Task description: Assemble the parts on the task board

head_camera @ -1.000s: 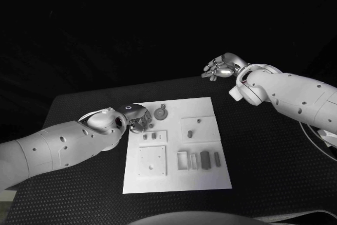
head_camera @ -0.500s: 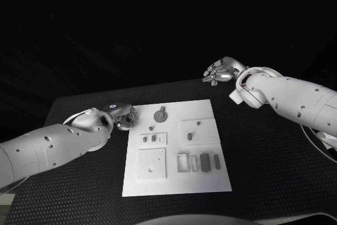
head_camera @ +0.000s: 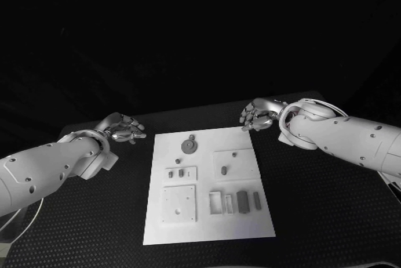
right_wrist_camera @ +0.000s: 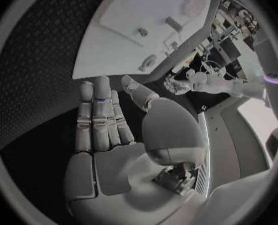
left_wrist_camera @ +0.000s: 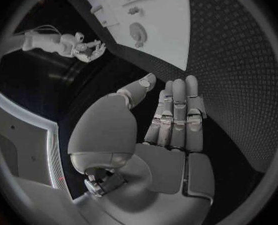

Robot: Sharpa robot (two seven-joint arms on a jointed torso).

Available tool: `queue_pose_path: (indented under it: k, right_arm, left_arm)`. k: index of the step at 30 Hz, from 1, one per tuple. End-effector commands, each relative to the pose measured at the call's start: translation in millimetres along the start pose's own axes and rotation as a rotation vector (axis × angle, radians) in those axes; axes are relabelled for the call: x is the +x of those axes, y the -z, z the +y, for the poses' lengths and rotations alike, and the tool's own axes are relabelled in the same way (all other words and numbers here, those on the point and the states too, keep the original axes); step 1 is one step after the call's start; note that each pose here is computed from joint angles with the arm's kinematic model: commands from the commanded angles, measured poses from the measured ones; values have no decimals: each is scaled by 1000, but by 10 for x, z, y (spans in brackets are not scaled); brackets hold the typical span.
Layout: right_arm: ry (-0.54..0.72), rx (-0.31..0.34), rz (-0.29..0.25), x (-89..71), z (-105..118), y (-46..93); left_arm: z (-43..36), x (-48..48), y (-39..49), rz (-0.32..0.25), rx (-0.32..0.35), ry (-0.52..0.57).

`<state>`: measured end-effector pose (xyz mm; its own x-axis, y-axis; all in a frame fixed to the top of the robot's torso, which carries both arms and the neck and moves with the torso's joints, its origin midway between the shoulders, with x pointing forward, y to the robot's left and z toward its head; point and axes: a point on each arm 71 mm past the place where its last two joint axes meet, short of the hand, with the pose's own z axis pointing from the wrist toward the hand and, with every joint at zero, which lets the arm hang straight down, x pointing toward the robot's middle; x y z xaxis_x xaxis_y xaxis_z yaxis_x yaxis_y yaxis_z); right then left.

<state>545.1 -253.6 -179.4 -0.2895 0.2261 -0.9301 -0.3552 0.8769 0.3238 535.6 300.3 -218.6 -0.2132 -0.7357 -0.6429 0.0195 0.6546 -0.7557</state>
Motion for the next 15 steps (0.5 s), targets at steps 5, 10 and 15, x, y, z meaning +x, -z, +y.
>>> queue_pose_path:
  k: [5, 10, 15]
  right_arm:
    - [253, -61, 61, 224, 155, 103]
    - [316, -84, 68, 350, 246, 137]
    - [352, -99, 88, 447, 321, 156]
  left_arm:
    - [-19, 28, 21, 66, 22, 370]
    - [-61, 75, 21, 84, 35, 388]
    - [-101, 121, 18, 98, 43, 401]
